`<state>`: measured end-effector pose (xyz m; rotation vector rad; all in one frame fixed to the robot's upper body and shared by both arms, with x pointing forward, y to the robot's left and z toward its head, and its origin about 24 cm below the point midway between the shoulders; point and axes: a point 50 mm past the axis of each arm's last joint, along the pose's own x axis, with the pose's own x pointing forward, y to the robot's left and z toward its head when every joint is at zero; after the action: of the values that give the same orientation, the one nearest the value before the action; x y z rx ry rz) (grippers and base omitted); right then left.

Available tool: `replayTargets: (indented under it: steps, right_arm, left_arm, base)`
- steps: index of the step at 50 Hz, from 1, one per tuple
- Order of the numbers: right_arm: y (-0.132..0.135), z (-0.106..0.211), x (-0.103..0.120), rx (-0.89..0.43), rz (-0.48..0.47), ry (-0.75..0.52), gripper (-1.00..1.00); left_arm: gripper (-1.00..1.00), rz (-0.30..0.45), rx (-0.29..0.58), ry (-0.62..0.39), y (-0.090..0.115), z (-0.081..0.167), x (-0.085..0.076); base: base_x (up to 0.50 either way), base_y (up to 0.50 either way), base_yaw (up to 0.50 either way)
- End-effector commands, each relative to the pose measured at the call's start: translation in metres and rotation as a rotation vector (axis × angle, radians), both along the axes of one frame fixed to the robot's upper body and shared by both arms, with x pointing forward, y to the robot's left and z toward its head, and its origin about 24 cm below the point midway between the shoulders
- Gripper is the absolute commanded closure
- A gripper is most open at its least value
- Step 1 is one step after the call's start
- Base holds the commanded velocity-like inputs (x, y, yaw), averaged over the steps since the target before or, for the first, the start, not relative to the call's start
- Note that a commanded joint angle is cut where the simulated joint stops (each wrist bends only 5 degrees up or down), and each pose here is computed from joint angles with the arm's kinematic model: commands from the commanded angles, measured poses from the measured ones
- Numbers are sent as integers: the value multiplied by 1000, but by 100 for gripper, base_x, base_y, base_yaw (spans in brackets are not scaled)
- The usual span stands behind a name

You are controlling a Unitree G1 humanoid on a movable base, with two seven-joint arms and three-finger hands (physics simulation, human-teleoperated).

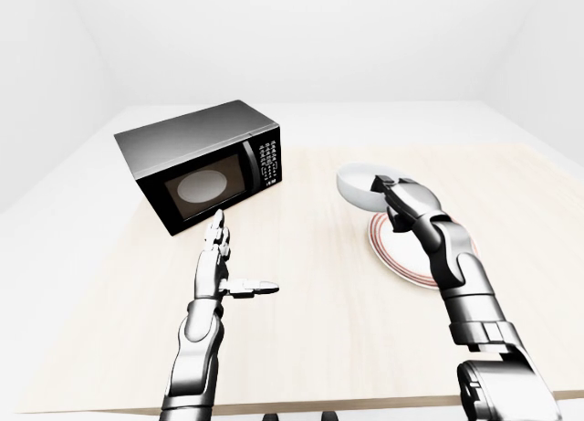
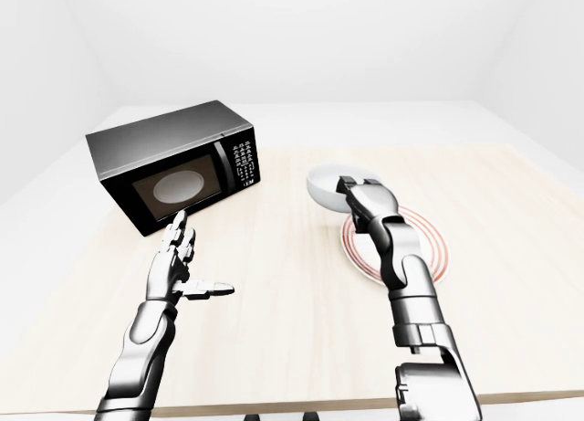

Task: Pick up the white bowl and put it on the plate.

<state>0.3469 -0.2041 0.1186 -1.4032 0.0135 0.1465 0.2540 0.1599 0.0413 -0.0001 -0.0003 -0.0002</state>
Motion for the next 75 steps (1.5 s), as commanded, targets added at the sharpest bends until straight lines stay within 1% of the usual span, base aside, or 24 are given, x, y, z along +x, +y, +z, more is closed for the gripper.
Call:
replayTargets:
  steps: [1,29,39,75]
  right_arm:
    - [-18,6,-2,-15,-51,-37,100]
    - [-41,-3,-13,-7,-112,-22,100]
    - [-54,-4,-17,-12,-148,-18,100]
    - [-83,-15,-30,-10,-230,13,100]
  left_arm:
    - [-100,0,0,0,0,0,0]
    - [-100,0,0,0,0,0,0]
    - [-100,0,0,0,0,0,0]
    - [-100,0,0,0,0,0,0]
  base:
    - [0,0,0]
    - [0,0,0]
    - [0,0,0]
    - [0,0,0]
